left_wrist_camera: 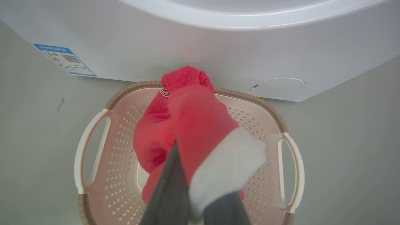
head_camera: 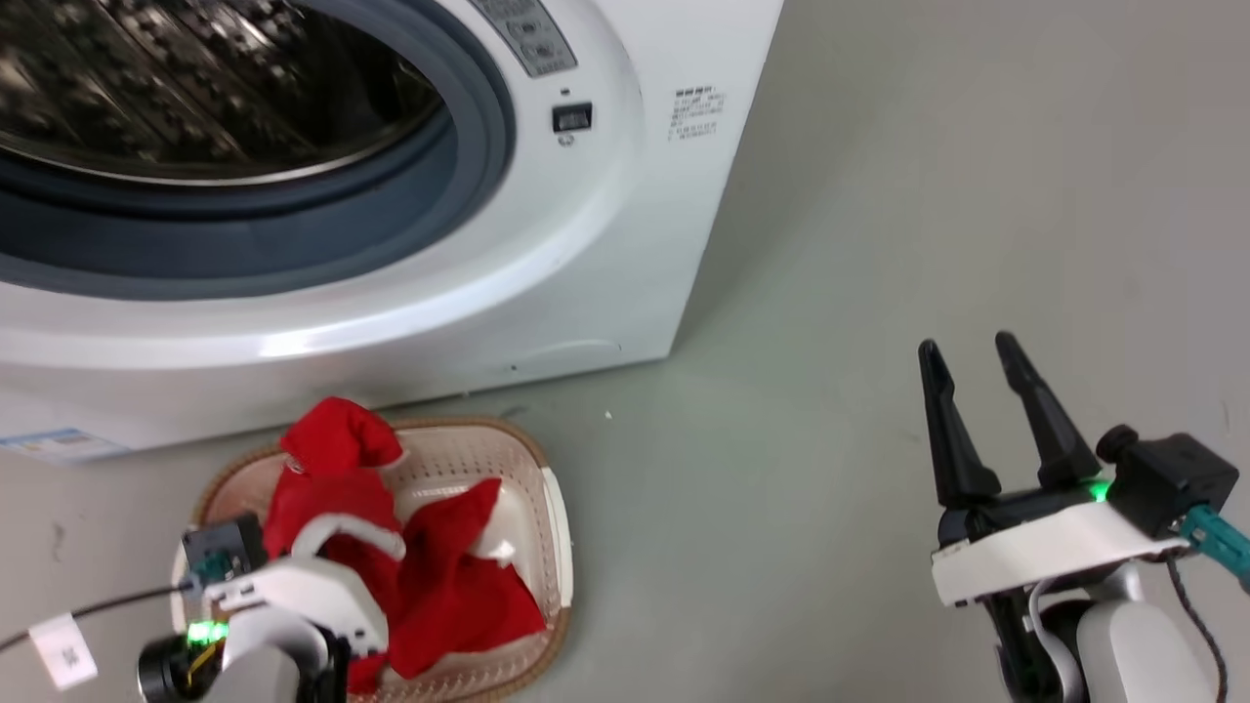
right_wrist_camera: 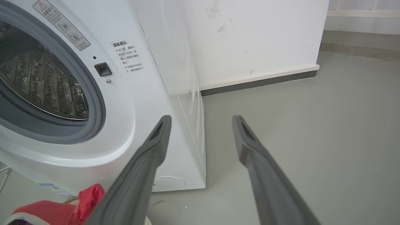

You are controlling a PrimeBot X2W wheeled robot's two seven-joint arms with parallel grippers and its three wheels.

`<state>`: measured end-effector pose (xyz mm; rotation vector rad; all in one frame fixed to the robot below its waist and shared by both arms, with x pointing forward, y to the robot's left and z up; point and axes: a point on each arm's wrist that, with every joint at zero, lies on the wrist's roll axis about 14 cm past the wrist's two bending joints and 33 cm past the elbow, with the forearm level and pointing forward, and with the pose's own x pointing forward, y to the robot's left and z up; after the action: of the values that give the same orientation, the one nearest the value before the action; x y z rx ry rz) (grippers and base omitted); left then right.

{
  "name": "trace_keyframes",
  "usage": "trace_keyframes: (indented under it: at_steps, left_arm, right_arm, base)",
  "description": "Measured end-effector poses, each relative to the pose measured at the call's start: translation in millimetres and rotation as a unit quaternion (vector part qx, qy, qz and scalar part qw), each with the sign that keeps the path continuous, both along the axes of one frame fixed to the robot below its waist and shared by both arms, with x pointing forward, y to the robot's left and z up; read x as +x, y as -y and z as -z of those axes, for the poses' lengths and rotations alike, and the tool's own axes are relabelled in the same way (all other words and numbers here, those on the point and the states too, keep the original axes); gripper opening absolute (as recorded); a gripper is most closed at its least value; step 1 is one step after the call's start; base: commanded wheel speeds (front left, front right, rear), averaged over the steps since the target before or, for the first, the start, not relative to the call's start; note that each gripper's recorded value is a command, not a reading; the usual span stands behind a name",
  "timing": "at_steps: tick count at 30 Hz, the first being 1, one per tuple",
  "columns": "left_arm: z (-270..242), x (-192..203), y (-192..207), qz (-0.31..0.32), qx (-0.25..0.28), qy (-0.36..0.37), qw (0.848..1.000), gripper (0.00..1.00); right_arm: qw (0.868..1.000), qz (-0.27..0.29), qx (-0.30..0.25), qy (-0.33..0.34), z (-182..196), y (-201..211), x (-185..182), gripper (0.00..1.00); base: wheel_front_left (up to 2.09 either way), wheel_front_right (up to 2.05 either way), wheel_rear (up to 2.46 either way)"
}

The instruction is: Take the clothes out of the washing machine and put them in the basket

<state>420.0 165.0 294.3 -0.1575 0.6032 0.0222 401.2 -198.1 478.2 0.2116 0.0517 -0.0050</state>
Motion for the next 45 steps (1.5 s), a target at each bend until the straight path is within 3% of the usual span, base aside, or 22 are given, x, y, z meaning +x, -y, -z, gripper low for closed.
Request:
trace_keyframes:
  at_steps: [8, 19, 28, 29, 30, 37, 45]
  left_arm:
    - [55.1, 23.2, 15.6, 0.011, 0.003, -0.062, 0.998, 0.0]
    - [139.2, -2.0, 31.5, 0.022, 0.007, -0.179, 0.984, 0.0]
    - [168.6, -22.9, 49.9, 0.024, -0.015, -0.241, 0.97, 0.02]
    - [168.3, -25.5, 51.1, 0.022, -0.018, -0.247, 0.968, 0.47]
    - [167.2, -27.0, 51.7, 0.022, -0.02, -0.251, 0.967, 1.0]
    - [139.9, -31.2, 55.1, 0.038, -0.03, -0.249, 0.967, 1.0]
    - [85.5, -17.6, 50.2, 0.057, -0.025, -0.171, 0.983, 1.0]
  right_arm:
    - [0.999, 0.01, -0.013, -0.032, 34.2, 9.8, 21.9, 1.0]
    - [0.996, 0.023, -0.017, -0.084, 85.5, 20.3, 32.6, 1.0]
    - [0.994, 0.029, -0.021, -0.103, 103.9, 26.7, 33.5, 1.0]
    - [0.994, 0.03, -0.021, -0.101, 102.7, 26.6, 33.9, 1.0]
    - [0.994, 0.03, -0.021, -0.099, 101.3, 26.6, 33.8, 1.0]
    - [0.998, 0.029, -0.017, -0.061, 71.7, 24.5, 32.9, 1.0]
    - [0.999, 0.027, -0.017, -0.023, 32.7, 20.4, 16.3, 1.0]
  base:
    - [0.0, 0.0, 0.0]
    - [0.0, 0.0, 0.0]
    - [0.0, 0.0, 0.0]
    - [0.0, 0.0, 0.0]
    - [0.0, 0.0, 0.0]
    - [0.0, 0.0, 0.0]
    - [0.0, 0.0, 0.0]
